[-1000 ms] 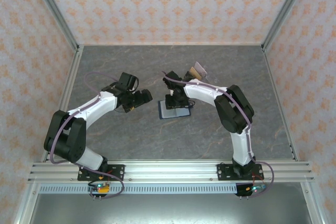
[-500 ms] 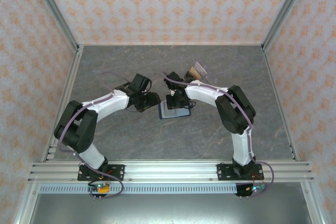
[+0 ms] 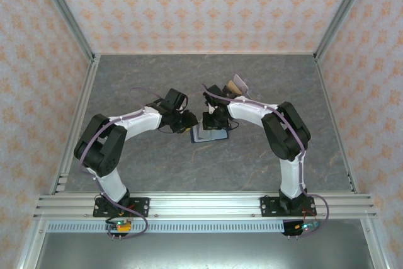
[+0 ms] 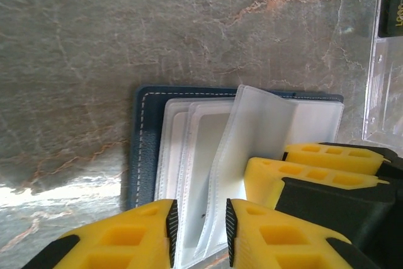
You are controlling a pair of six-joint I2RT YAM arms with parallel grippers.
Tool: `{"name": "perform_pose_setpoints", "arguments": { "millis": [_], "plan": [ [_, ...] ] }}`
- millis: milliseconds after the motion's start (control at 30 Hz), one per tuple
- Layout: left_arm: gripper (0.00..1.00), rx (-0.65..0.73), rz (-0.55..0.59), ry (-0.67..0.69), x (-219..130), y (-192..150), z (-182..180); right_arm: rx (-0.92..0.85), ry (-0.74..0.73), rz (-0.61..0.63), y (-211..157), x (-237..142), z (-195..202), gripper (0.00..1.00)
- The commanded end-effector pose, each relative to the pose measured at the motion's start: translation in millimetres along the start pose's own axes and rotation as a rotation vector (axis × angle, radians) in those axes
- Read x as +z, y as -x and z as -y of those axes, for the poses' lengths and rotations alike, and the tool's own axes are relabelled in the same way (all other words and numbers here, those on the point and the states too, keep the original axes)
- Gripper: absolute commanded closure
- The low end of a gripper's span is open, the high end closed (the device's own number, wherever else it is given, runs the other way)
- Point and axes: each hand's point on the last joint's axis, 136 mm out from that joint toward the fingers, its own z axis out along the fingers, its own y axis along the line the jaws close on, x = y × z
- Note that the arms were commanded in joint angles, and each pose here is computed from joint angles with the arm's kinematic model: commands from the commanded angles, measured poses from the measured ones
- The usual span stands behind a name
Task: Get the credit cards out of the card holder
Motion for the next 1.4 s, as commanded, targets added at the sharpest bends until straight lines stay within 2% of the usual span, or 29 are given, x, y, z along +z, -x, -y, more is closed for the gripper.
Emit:
{"name": "perform_pose_setpoints", "arguments": {
  "millis": [0, 567, 933, 1100, 1200, 1367],
  "plan": [
    [0.72, 0.021, -0.015, -0.042, 6.2, -1.8, 16.9, 0.036, -0.054, -0.037, -12.8, 12.4, 20.9, 0.79],
    [0.73, 0.012, -0.070, -0.012, 23.4, -23.7, -2.8, 0.059, -0.025, -0.039, -10.9, 14.2, 22.6, 0.82],
    [0.72, 0.047, -0.113, -0.069, 29.9, -32.1, 8.6, 0.087, -0.007, -0.045, -10.6, 16.3, 24.4, 0.81],
    [0.72, 0.062, -0.128, -0.071, 32.1, -36.3, 8.3, 0.103, 0.011, -0.044, -9.8, 16.5, 24.3, 0.78],
    [0.73, 0.063, -0.131, -0.082, 31.7, -37.4, 9.7, 0.102, 0.037, -0.030, -7.7, 13.2, 20.8, 0.73],
    [0.77, 0.070, -0.106, -0.051, 29.3, -33.9, 4.7, 0.074, 0.080, 0.089, 4.7, -8.0, 13.9, 0.65]
  ]
}}
